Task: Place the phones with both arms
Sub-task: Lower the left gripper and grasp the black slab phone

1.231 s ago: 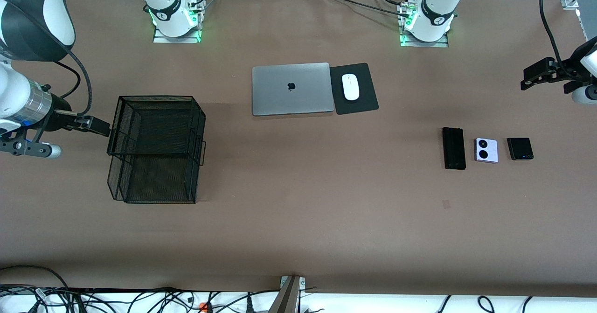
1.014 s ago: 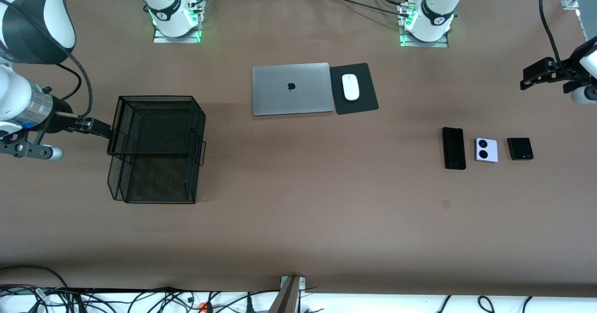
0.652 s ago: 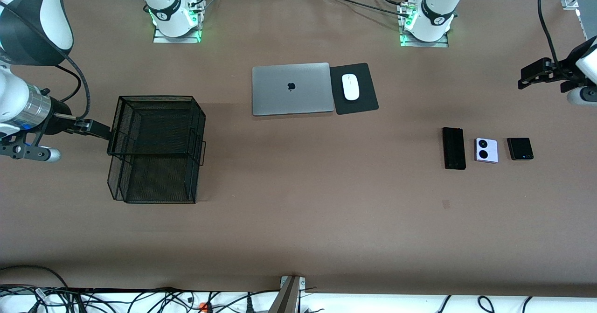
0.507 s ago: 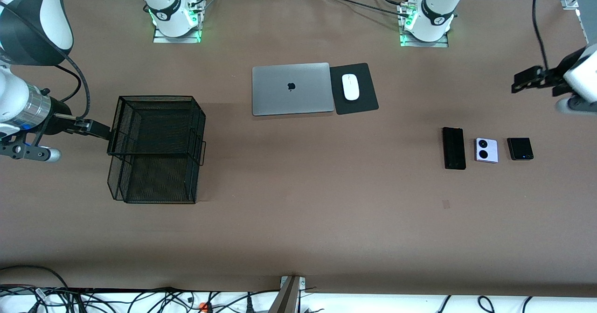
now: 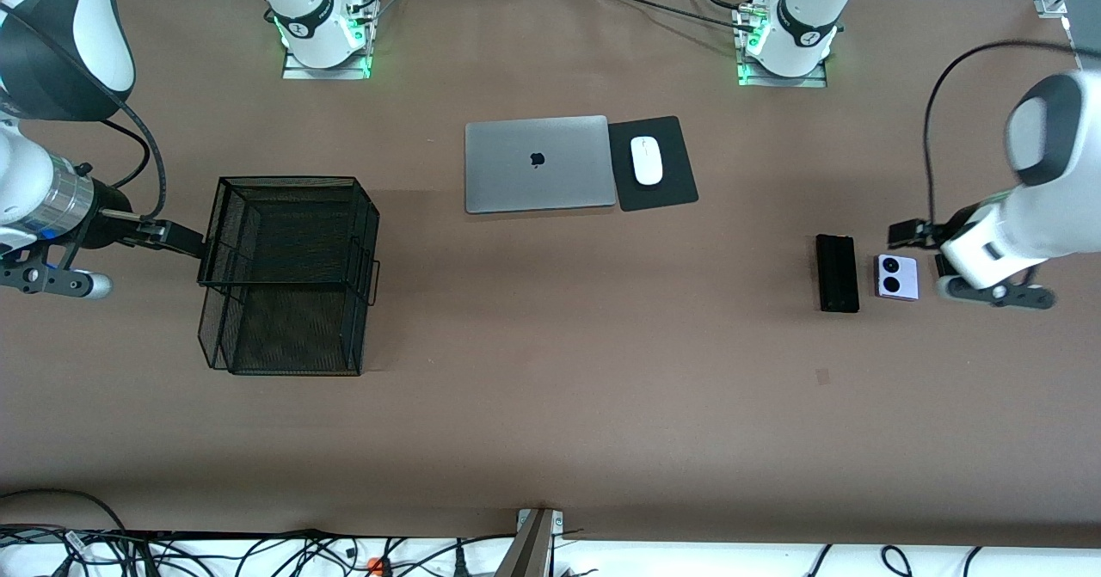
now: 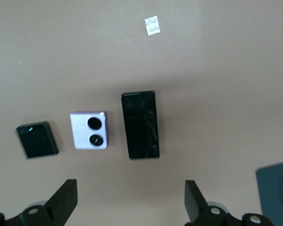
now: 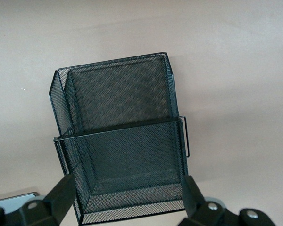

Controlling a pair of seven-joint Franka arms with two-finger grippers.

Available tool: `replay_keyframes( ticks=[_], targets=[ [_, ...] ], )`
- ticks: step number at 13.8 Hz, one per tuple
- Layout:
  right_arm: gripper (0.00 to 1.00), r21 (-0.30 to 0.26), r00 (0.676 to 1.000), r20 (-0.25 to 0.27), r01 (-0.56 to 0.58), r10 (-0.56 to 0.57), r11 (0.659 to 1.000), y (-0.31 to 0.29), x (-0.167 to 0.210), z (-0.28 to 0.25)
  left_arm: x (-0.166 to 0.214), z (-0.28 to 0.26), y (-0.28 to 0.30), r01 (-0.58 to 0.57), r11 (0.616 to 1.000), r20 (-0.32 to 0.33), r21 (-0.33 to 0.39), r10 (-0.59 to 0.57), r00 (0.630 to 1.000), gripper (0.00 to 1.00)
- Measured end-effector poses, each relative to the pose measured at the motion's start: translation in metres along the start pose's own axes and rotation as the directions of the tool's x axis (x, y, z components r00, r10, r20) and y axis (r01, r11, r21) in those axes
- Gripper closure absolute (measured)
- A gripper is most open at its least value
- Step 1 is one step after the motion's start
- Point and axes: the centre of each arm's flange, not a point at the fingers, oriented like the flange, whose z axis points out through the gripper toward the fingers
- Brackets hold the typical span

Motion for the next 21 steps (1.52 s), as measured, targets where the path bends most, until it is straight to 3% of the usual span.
replay_keyframes(
  ticks=[11, 21],
  targets=[
    [0.0, 0.0, 1.0, 0.0, 0.0, 0.0, 1.0, 0.0, 0.0, 0.0, 0.008, 0.181, -0.005, -0.001, 1.0, -0.203, 0.0, 0.001, 0.979, 0.0],
    [0.0, 0.003, 1.0, -0.01, 0.0, 0.0, 1.0, 0.0, 0.002, 0.001, -0.014, 0.234, -0.007, 0.014, 1.0, -0.261, -0.006, -0.015, 0.965, 0.0]
  ],
)
